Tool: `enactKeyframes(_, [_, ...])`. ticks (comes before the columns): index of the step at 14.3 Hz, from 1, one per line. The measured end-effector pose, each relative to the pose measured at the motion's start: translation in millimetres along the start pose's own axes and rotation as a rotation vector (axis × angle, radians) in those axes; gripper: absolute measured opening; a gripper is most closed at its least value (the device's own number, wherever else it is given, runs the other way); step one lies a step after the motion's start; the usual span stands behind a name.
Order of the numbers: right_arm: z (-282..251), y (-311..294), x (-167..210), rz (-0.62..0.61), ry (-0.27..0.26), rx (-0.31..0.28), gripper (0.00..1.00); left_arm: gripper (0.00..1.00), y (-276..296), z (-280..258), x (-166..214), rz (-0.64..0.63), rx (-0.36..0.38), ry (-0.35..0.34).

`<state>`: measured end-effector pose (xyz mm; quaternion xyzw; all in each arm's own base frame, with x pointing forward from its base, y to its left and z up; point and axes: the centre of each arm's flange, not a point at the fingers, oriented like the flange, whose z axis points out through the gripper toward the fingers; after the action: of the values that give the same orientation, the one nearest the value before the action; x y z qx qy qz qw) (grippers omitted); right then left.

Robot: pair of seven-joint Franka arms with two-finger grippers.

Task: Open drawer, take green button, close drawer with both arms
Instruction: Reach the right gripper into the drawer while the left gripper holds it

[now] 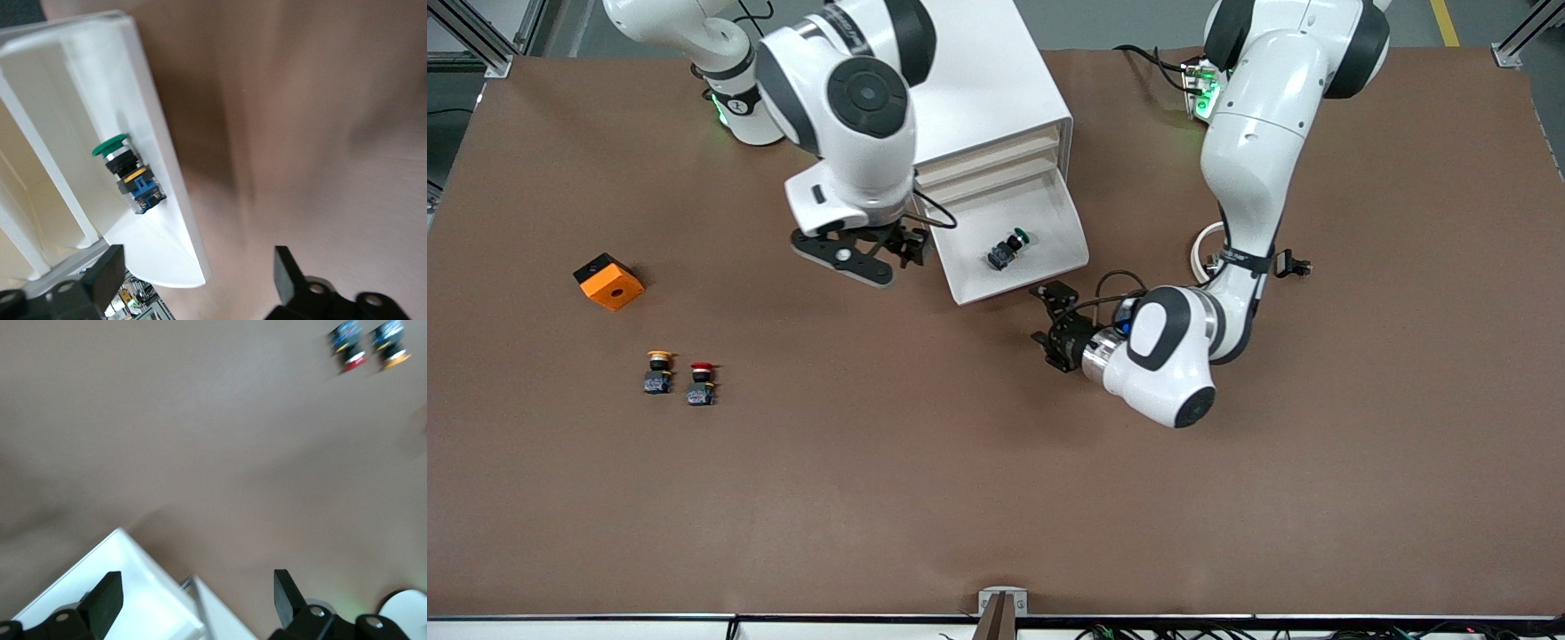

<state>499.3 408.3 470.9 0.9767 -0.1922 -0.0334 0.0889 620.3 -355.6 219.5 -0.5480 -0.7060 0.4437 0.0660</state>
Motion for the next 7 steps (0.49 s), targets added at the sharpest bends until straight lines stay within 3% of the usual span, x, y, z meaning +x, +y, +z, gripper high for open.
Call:
enactKeyframes(2, [6.2, -19.6, -10.9, 0.112, -0.065, 0.08, 1.0, 1.0, -3.6, -36.1, 12.8, 0.136, -0.047, 0.091])
enactKeyframes(4, [15.4, -35.9, -21.3, 0.181, -0.08, 0.106, 1.0, 1.0, -16.2, -76.3, 20.0, 0.28, -0.115, 0.204])
enactKeyframes(7, [43.5, -65.7, -35.9, 0.233, -0.065, 0.154, 1.0, 1.0, -23.3, -128.7, 40.1, 0.391, -0.164, 0.236])
